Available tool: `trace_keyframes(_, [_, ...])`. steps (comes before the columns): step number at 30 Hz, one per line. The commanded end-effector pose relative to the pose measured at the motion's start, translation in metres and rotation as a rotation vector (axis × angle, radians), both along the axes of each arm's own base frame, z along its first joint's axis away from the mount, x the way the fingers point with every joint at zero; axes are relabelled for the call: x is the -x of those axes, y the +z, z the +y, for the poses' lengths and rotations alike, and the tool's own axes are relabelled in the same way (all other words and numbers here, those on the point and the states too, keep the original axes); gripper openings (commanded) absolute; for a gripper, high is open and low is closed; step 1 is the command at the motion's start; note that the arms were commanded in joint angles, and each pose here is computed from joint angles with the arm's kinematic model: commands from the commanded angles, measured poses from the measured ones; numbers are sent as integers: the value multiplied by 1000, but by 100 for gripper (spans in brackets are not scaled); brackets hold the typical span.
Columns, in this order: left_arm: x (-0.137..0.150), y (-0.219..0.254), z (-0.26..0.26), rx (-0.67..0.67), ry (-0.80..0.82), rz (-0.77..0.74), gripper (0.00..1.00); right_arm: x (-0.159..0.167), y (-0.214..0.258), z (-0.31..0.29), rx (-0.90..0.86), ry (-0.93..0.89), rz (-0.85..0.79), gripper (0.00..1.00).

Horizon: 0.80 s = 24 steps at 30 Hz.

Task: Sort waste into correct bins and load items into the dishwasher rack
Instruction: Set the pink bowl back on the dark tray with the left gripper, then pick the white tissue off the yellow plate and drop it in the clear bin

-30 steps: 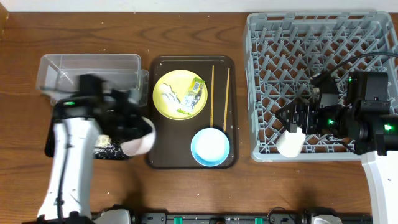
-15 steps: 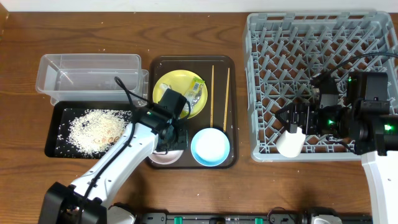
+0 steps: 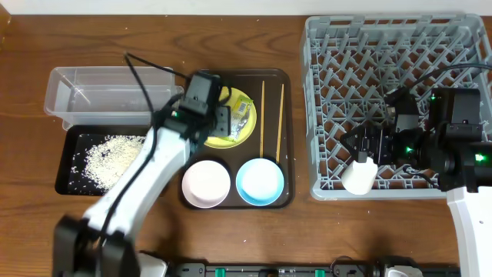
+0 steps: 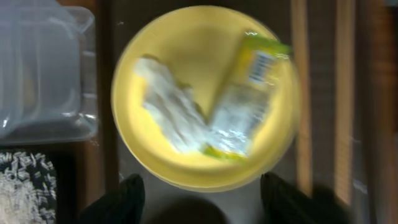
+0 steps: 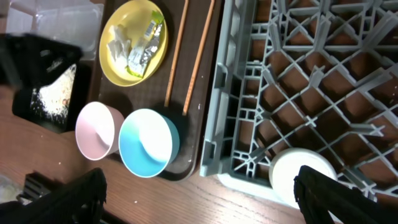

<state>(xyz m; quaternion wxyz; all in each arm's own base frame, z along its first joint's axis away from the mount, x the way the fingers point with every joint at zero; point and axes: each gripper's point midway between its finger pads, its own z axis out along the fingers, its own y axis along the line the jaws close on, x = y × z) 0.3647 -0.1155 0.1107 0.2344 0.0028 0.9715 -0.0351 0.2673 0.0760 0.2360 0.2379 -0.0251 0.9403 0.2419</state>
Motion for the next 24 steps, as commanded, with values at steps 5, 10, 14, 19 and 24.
trace_keyframes(5, [-21, -82, 25, -93, 20, 128, 64, -4, 0, -1, 31, 13, -15, 96])
trace_keyframes(10, [-21, -109, 25, -101, 21, 172, 47, -4, -2, -1, 31, 13, -4, 96])
trace_keyframes(14, [-20, -92, 16, -45, 19, 170, 10, -5, -3, -1, 31, 13, -4, 96])
trace_keyframes(19, [-35, -17, 12, 7, 45, 40, 6, -4, -3, -1, 31, 13, -1, 96])
trace_keyframes(24, [-46, 58, 41, 0, 107, -142, 6, -2, -4, -1, 30, 13, 9, 96])
